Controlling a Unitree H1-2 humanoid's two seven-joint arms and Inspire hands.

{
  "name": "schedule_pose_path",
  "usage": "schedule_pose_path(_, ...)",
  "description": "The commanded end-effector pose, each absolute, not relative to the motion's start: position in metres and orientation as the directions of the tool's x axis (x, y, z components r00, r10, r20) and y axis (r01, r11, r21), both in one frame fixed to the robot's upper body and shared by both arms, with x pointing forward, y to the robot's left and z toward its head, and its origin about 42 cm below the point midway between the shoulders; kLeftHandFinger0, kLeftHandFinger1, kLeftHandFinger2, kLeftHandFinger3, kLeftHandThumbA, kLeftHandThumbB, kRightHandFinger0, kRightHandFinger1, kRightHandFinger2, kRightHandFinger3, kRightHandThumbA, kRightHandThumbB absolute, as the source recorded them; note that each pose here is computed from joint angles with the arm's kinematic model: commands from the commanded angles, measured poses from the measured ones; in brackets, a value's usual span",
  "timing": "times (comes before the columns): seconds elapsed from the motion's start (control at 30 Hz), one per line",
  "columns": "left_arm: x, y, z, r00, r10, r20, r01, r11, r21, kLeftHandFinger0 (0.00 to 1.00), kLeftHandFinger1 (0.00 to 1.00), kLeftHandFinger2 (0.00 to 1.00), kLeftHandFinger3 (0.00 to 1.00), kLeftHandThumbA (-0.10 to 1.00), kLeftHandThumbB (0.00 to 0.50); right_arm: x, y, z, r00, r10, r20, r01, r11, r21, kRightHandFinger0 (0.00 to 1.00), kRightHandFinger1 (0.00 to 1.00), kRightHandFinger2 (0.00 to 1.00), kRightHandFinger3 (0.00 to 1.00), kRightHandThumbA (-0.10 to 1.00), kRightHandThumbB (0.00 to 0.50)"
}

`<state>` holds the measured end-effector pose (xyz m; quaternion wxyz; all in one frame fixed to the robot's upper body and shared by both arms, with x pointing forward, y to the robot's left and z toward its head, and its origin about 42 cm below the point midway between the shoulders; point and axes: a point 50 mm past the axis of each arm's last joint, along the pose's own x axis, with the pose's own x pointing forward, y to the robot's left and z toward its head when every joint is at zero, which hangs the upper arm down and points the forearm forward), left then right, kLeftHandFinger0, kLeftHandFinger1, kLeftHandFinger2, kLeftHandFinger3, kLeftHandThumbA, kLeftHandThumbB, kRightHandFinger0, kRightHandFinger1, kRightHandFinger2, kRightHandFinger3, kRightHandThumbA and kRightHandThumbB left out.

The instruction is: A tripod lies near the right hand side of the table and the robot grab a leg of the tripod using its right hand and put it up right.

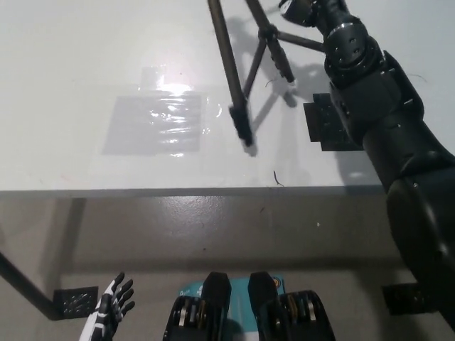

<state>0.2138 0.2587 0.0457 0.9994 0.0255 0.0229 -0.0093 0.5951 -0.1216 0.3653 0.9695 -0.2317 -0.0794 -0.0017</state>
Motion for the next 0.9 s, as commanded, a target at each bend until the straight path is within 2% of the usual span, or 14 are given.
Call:
schedule_pose_path(0.0,0.204,0.255,0.048,0.999,-0.039,-0.001,0.039,0.997,0.066,1.00,1.00,1.00,1.00,1.00,0.088,0.576,-0.105,0.518,0.787,-0.225,0.574,0.205,0.974,0.101,0.00,0.01,0.36,0.39,0.24,0.000)
schedule_pose_path(0.07,0.199,0.256,0.046,0.999,-0.036,-0.008,0.036,0.997,0.066,1.00,1.00,1.00,1.00,1.00,0.084,0.577,-0.101,0.503,0.799,-0.228,0.557,0.179,0.974,0.142,0.00,0.00,0.34,0.39,0.24,0.000)
schedule_pose_path(0.13,0.199,0.256,0.045,0.999,-0.030,-0.010,0.031,0.997,0.068,1.00,1.00,1.00,1.00,1.00,0.072,0.578,-0.092,0.478,0.819,-0.221,0.529,0.163,0.974,0.154,0.00,0.02,0.40,0.50,0.21,0.000)
schedule_pose_path(0.23,0.197,0.256,0.045,1.000,-0.026,-0.011,0.027,0.997,0.071,1.00,1.00,1.00,1.00,1.00,0.080,0.577,-0.082,0.441,0.847,-0.203,0.492,0.165,0.979,0.120,0.00,0.00,0.34,0.45,0.19,0.009)
schedule_pose_path(0.33,0.196,0.257,0.045,1.000,-0.022,-0.003,0.022,0.997,0.071,1.00,1.00,1.00,1.00,1.00,0.058,0.575,-0.073,0.401,0.877,-0.178,0.447,0.158,0.984,0.082,0.00,0.00,0.27,0.25,0.18,0.014)
schedule_pose_path(0.37,0.199,0.258,0.047,1.000,-0.019,0.004,0.019,0.998,0.067,1.00,1.00,1.00,1.00,1.00,0.054,0.575,-0.071,0.381,0.900,-0.170,0.400,0.142,0.985,0.101,0.00,0.00,0.26,0.23,0.18,0.001)
schedule_pose_path(0.43,0.201,0.259,0.048,1.000,-0.017,0.007,0.017,0.998,0.067,1.00,1.00,1.00,1.00,1.00,0.059,0.573,-0.071,0.360,0.912,-0.178,0.369,0.152,0.983,0.098,0.00,0.00,0.25,0.22,0.18,0.000)
schedule_pose_path(0.47,0.201,0.259,0.048,1.000,-0.016,0.006,0.016,0.998,0.067,1.00,1.00,1.00,1.00,1.00,0.067,0.571,-0.072,0.349,0.920,-0.177,0.349,0.160,0.984,0.075,0.00,0.00,0.26,0.24,0.21,0.000)
schedule_pose_path(0.53,0.204,0.259,0.050,1.000,-0.017,0.009,0.017,0.998,0.066,1.00,1.00,1.00,1.00,1.00,0.062,0.569,-0.076,0.329,0.925,-0.175,0.338,0.171,0.984,0.042,0.00,0.00,0.28,0.30,0.18,0.016)
schedule_pose_path(0.6,0.198,0.260,0.048,1.000,-0.022,0.003,0.022,0.997,0.068,1.00,1.00,1.00,1.00,1.00,0.053,0.565,-0.074,0.313,0.933,-0.174,0.316,0.172,0.984,0.033,0.00,0.00,0.28,0.32,0.19,0.026)
schedule_pose_path(0.67,0.203,0.260,0.050,1.000,-0.022,0.013,0.021,0.998,0.060,1.00,1.00,1.00,1.00,1.00,0.053,0.562,-0.075,0.301,0.933,-0.180,0.312,0.185,0.983,0.014,0.00,0.00,0.27,0.23,0.20,0.050)
schedule_pose_path(0.73,0.203,0.260,0.050,1.000,-0.021,0.014,0.020,0.998,0.063,1.00,1.00,1.00,1.00,1.00,0.066,0.559,-0.075,0.288,0.940,-0.168,0.295,0.180,0.984,-0.013,0.00,0.00,0.27,0.19,0.21,0.054)
schedule_pose_path(0.87,0.206,0.262,0.051,1.000,-0.020,0.017,0.018,0.997,0.078,1.00,1.00,1.00,1.00,1.00,0.052,0.553,-0.075,0.268,0.944,-0.138,0.299,0.158,0.986,-0.044,0.00,0.00,0.24,0.15,0.19,0.037)
